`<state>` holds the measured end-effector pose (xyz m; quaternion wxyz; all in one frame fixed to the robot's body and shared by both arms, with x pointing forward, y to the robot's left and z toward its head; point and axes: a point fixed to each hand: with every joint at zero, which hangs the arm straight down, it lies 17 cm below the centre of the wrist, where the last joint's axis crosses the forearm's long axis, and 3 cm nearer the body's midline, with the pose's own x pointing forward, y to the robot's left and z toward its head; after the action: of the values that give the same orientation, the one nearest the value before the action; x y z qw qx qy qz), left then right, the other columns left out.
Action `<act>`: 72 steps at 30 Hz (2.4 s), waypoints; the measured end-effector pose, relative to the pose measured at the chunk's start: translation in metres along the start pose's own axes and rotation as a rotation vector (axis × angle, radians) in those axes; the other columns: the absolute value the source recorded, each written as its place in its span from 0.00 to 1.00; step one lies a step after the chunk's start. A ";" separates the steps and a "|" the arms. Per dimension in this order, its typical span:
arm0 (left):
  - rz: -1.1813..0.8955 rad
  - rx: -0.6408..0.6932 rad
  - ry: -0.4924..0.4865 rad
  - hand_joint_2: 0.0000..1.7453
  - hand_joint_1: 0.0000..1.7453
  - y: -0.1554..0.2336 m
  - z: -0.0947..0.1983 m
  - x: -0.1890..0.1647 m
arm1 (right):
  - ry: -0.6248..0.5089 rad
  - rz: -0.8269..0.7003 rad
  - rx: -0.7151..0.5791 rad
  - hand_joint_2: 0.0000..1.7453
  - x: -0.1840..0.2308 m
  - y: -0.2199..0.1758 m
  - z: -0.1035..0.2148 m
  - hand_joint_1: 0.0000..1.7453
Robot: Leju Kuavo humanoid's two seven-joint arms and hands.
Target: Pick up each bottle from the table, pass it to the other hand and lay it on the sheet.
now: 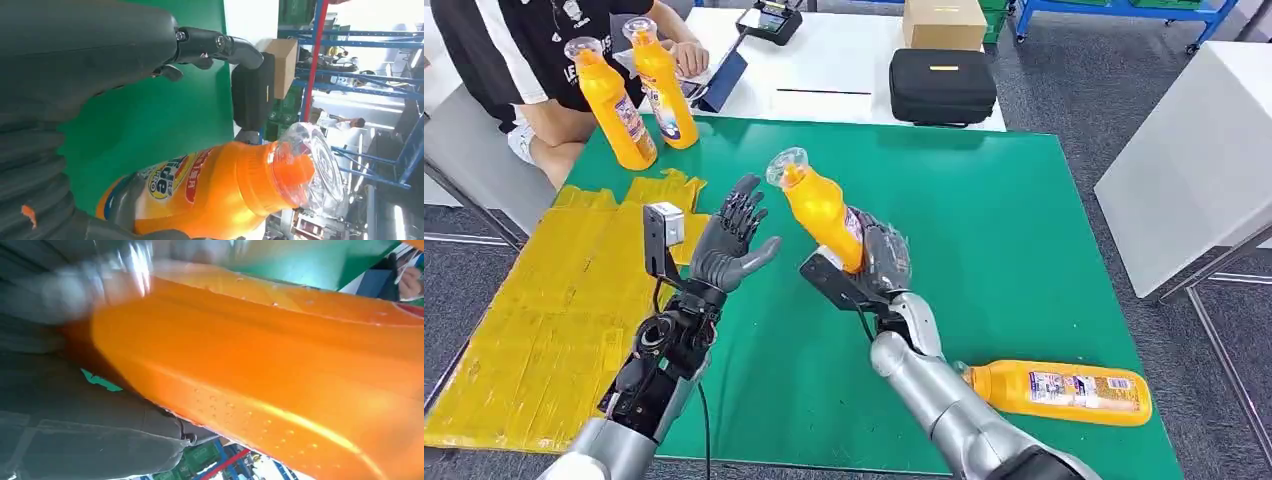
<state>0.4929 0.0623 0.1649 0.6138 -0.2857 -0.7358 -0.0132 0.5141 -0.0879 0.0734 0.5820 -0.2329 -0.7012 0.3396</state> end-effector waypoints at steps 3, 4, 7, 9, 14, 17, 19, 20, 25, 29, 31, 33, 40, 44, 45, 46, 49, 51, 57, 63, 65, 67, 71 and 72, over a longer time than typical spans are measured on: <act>0.004 0.001 0.000 1.00 0.00 -0.001 0.000 0.000 | 0.006 0.005 0.007 1.00 -0.001 0.001 -0.001 1.00; 0.005 0.001 0.001 1.00 0.00 -0.002 -0.001 0.000 | 0.006 0.007 0.009 1.00 -0.002 0.002 0.000 1.00; 0.008 -0.001 0.002 1.00 0.00 -0.003 -0.001 0.000 | 0.007 0.011 0.020 1.00 0.000 0.006 0.000 1.00; 0.011 -0.002 0.003 1.00 0.00 -0.005 -0.001 -0.001 | 0.006 0.011 0.033 1.00 0.003 0.010 0.001 1.00; 0.018 -0.011 -0.001 1.00 0.00 -0.009 -0.005 0.002 | -0.036 0.018 0.082 1.00 0.022 0.027 0.003 1.00; 0.020 -0.015 -0.004 1.00 0.00 -0.011 -0.008 0.004 | -0.058 0.017 0.096 1.00 0.032 0.034 0.005 1.00; 0.024 -0.016 -0.004 1.00 0.00 -0.011 -0.008 0.004 | -0.082 0.017 0.113 1.00 0.039 0.040 0.006 1.00; 0.025 -0.017 -0.003 1.00 0.00 -0.011 -0.008 0.004 | -0.108 0.015 0.123 1.00 0.046 0.043 0.008 1.00; 0.032 -0.021 -0.019 1.00 0.00 -0.011 -0.009 0.006 | -0.220 -0.039 0.160 1.00 0.083 0.061 0.019 1.00; 0.037 -0.020 -0.022 1.00 0.00 -0.010 -0.009 0.006 | -0.228 -0.059 0.166 1.00 0.088 0.066 0.022 1.00; 0.039 -0.020 -0.020 1.00 0.00 -0.010 -0.008 0.005 | -0.229 -0.059 0.167 1.00 0.089 0.066 0.023 1.00; 0.040 -0.019 -0.020 1.00 0.00 -0.009 -0.008 0.005 | -0.230 -0.062 0.169 1.00 0.089 0.067 0.023 1.00; 0.048 -0.015 -0.026 1.00 0.00 -0.007 -0.007 0.005 | -0.241 -0.083 0.180 1.00 0.096 0.071 0.026 1.00; 0.050 -0.011 -0.027 1.00 0.00 -0.006 -0.007 0.005 | -0.241 -0.088 0.184 1.00 0.097 0.072 0.026 1.00; 0.050 -0.010 -0.028 1.00 0.00 -0.006 -0.007 0.005 | -0.241 -0.088 0.185 1.00 0.097 0.073 0.026 1.00; 0.052 -0.009 -0.029 1.00 0.48 -0.005 -0.007 0.005 | -0.242 -0.088 0.185 1.00 0.098 0.073 0.027 1.00; 0.049 0.000 -0.034 1.00 1.00 -0.004 -0.006 0.005 | -0.240 -0.091 0.182 1.00 0.098 0.073 0.027 1.00; 0.047 0.013 -0.038 1.00 1.00 -0.002 -0.004 0.004 | -0.239 -0.091 0.184 1.00 0.097 0.074 0.028 1.00; 0.051 0.027 -0.042 1.00 1.00 0.000 0.001 0.001 | -0.233 -0.090 0.180 1.00 0.095 0.077 0.033 1.00; 0.040 0.038 -0.053 1.00 1.00 -0.003 0.000 0.000 | -0.230 -0.103 0.156 1.00 0.088 0.076 0.038 1.00; 0.040 0.036 -0.057 1.00 1.00 -0.006 0.000 0.001 | -0.235 -0.118 0.137 1.00 0.085 0.072 0.039 1.00; 0.038 0.031 -0.060 1.00 1.00 -0.009 0.000 0.000 | -0.237 -0.133 0.117 1.00 0.082 0.067 0.041 1.00; 0.040 0.026 -0.062 1.00 1.00 -0.013 -0.001 0.000 | -0.242 -0.143 0.099 1.00 0.079 0.062 0.042 1.00; 0.040 0.024 -0.062 1.00 1.00 -0.014 -0.001 0.000 | -0.242 -0.144 0.096 1.00 0.078 0.061 0.042 1.00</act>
<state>0.4877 0.0505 0.1699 0.5942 -0.2931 -0.7488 0.0168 0.4522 0.0002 0.0758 0.5267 -0.1114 -0.7640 0.3555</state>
